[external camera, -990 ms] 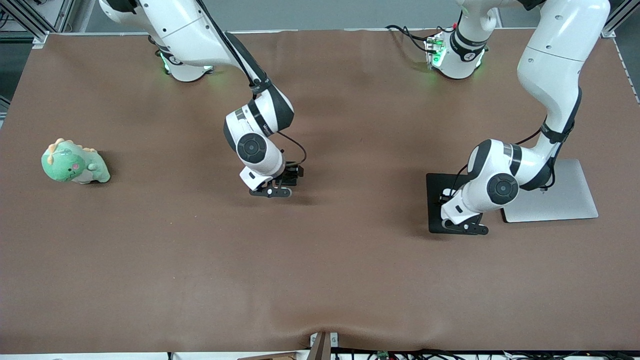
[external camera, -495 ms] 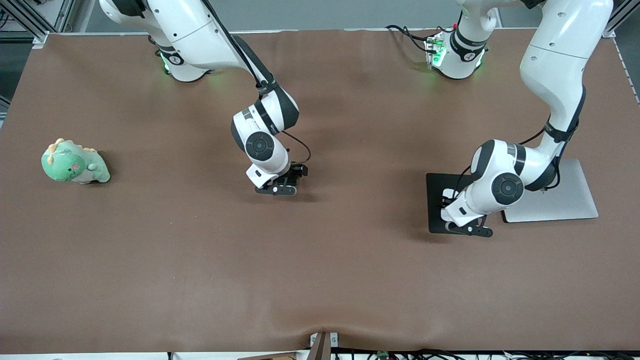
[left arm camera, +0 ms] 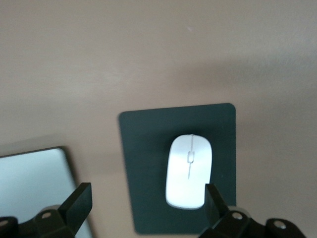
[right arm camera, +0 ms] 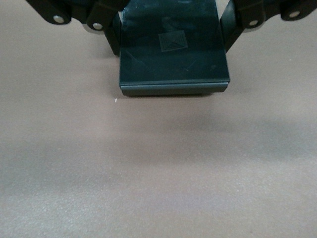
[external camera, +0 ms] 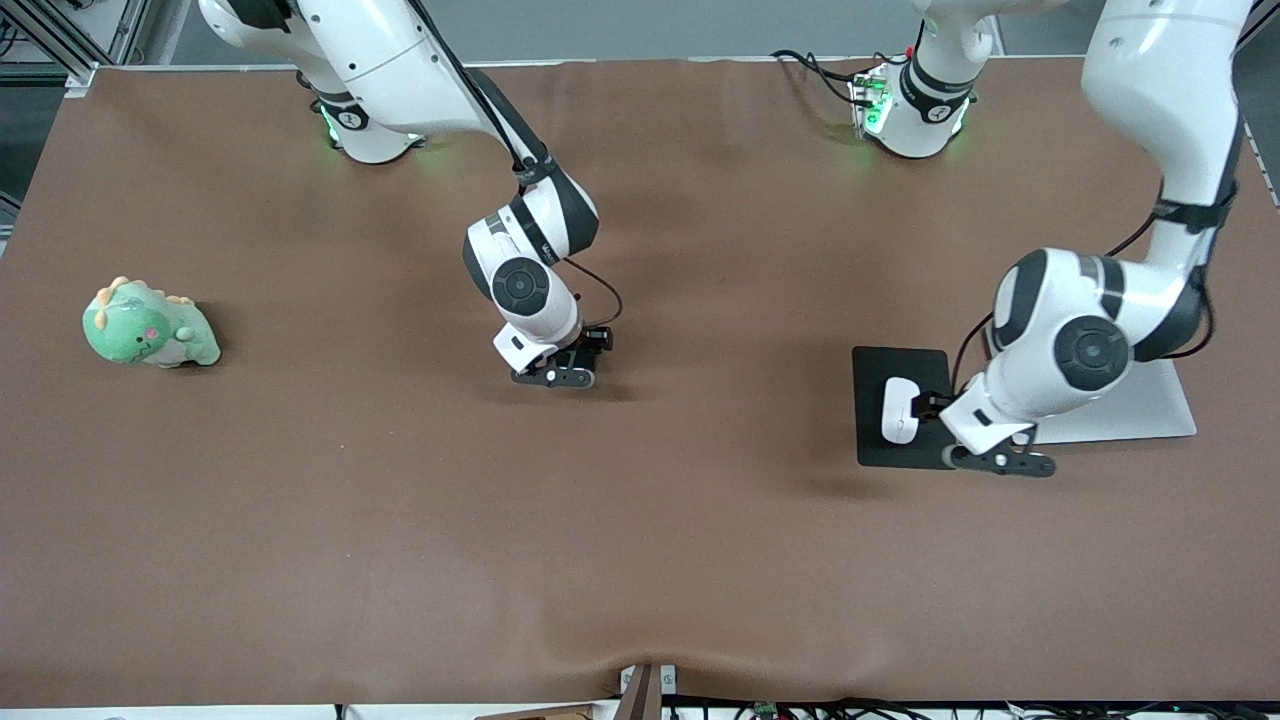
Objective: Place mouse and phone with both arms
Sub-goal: 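Open the left gripper on the pad while the right gripper lifts the phone, then withdraw the left gripper while the right gripper carries the phone to the plush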
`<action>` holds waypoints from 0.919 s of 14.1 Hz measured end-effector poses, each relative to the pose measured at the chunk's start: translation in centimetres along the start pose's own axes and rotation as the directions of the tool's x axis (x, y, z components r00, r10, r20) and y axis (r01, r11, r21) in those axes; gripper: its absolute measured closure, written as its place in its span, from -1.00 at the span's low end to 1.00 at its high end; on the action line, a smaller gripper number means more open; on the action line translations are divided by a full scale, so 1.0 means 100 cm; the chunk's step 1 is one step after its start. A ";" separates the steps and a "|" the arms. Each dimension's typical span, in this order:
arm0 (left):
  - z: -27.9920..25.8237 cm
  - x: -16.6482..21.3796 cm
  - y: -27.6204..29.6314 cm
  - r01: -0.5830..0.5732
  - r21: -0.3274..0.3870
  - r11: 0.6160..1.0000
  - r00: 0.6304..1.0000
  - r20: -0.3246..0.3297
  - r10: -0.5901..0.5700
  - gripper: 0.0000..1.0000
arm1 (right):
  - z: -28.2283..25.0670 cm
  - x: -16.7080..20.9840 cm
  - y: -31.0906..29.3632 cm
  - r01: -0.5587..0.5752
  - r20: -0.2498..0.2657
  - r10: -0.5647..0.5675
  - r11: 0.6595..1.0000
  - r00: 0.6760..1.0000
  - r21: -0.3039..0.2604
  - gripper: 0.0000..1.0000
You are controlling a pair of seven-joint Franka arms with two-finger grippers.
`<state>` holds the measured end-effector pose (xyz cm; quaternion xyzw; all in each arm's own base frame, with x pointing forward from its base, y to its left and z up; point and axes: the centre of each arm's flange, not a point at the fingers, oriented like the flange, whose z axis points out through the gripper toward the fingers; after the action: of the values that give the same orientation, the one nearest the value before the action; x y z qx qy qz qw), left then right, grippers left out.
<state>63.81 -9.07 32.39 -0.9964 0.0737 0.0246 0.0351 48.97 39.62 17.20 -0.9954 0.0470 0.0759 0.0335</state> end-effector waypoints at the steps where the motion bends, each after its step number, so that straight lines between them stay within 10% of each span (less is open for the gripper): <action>1: -0.021 0.000 -0.004 0.007 0.008 1.000 1.000 -0.007 -0.007 -1.00 | 0.000 0.001 0.000 -0.016 -0.002 0.016 1.000 1.000 0.001 -0.61; 13: -0.225 -0.045 -0.030 0.116 -0.041 0.992 0.993 0.041 -0.115 -1.00 | -0.036 0.086 0.112 -0.156 0.033 0.155 0.988 0.987 0.003 -0.61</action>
<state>60.74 -7.13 55.21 -0.9988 0.0147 0.0431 0.0164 56.90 27.50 18.78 -0.9873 0.1242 0.0942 0.0309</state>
